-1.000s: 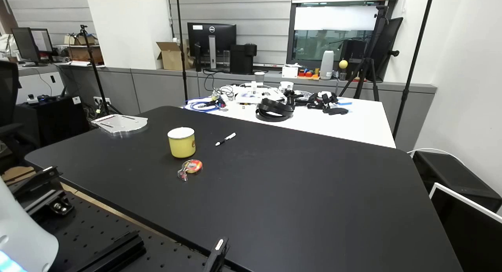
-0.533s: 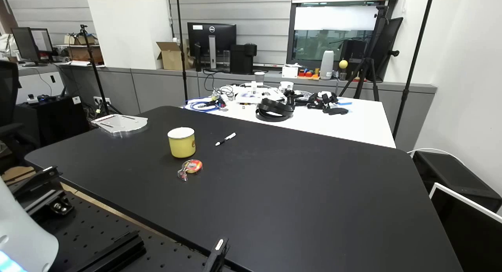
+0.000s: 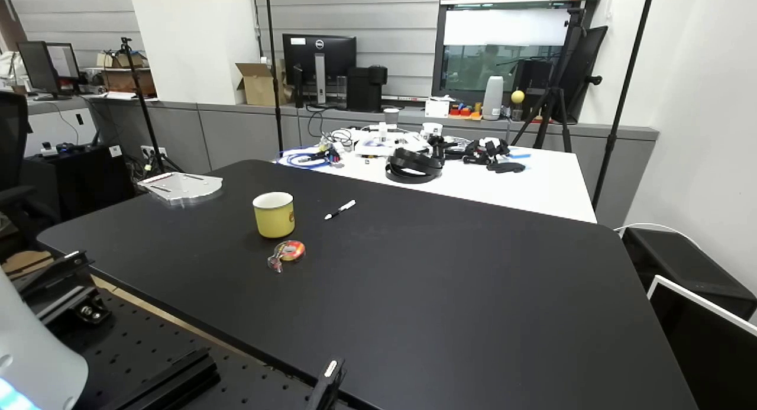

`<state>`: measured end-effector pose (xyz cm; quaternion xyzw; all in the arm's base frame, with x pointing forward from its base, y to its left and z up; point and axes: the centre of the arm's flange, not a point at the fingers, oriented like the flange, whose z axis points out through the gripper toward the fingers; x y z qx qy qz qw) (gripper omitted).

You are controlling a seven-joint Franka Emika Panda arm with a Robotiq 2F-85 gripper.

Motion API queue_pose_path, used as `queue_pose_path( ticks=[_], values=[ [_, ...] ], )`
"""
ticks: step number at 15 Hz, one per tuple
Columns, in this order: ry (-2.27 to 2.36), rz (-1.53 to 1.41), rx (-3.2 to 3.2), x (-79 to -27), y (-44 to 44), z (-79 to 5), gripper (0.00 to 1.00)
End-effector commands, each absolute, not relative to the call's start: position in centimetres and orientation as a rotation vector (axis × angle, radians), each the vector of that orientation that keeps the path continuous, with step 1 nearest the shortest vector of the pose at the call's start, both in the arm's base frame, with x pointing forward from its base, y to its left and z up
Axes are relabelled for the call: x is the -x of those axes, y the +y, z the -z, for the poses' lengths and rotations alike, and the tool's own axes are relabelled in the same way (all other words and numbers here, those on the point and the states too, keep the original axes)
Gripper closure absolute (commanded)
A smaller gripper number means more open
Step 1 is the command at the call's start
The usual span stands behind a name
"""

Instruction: Put the pen in the mug

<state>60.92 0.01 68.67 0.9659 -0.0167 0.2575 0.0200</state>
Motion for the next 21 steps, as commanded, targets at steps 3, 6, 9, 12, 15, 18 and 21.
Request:
queue_pose_path(
  ticks=[3,6,9,12,15,18,21],
  values=[
    [-0.035,-0.633,-3.097,-69.7,-4.4,-66.1,0.0],
    [-0.016,-0.517,-3.115,-72.5,-5.0,-61.9,0.0],
    [0.001,-0.427,-3.122,-74.6,-4.6,-58.0,0.0],
    [0.004,-0.342,-3.131,-75.8,-4.2,-53.7,0.0],
    [-0.003,-0.332,-3.142,-74.0,-4.0,-51.4,0.0],
    [-0.002,-0.321,-3.143,-74.4,-4.0,-50.7,0.0],
    [-0.002,-0.325,-3.143,-74.4,-4.0,-51.2,0.0]
  ],
)
